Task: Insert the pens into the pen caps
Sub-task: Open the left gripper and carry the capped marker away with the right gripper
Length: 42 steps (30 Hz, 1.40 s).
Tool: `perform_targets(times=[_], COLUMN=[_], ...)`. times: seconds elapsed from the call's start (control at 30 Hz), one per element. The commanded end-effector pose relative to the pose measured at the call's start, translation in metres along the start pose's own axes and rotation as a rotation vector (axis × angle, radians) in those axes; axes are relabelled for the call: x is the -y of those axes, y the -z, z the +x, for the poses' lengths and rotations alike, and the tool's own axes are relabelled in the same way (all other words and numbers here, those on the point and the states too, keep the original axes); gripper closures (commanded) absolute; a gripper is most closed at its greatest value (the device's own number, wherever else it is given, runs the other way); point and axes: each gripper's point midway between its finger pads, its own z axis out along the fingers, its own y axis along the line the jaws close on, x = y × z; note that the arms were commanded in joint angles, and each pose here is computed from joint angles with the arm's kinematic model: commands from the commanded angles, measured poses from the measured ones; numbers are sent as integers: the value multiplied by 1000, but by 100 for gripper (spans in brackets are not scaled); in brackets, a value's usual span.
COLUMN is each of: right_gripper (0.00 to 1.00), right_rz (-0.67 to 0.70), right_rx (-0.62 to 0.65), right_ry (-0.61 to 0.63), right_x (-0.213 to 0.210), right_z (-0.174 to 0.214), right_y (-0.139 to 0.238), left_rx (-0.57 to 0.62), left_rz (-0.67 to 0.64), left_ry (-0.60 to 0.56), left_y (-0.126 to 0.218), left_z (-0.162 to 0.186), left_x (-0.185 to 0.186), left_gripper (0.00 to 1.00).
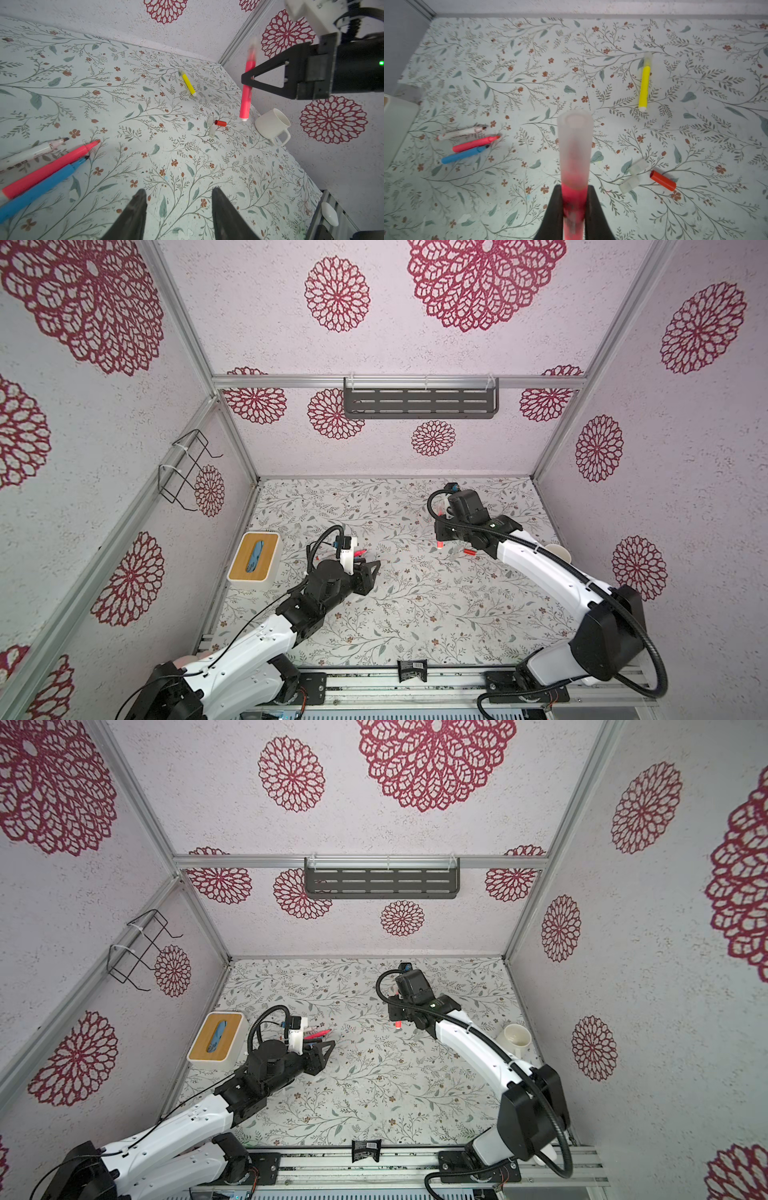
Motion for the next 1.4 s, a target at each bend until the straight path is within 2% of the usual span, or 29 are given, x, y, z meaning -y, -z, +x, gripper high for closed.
perform_targets(times=[0.0,0.13,0.27,0.4,0.67,1.1,1.37], right_gripper=[94,95,95,95,97,97,93], right_rz=[46,76,211,213,247,291,311], right_rx=[-32,-111,-186,-224,-337,-341,-318], right_ry=[6,22,81,77,116,127,120], right_x=[23,40,65,71,84,104,116], right_z=[-13,-22,-33,-47,-50,-40,-45], right_y=[-16,-56,-92,-124,-179,-206,-211], left_rx=[7,9,22,41,52,48,50], left_rz=[5,9,22,43,50,44,37], left_ry=[7,15,21,36,52,41,30], left_y=[0,3,9,15,23,20,20], left_z=[0,0,-3,-5,-3,-3,-5], left_x=[1,2,4,7,5,4,4], left_gripper=[47,47,47,47,47,47,47])
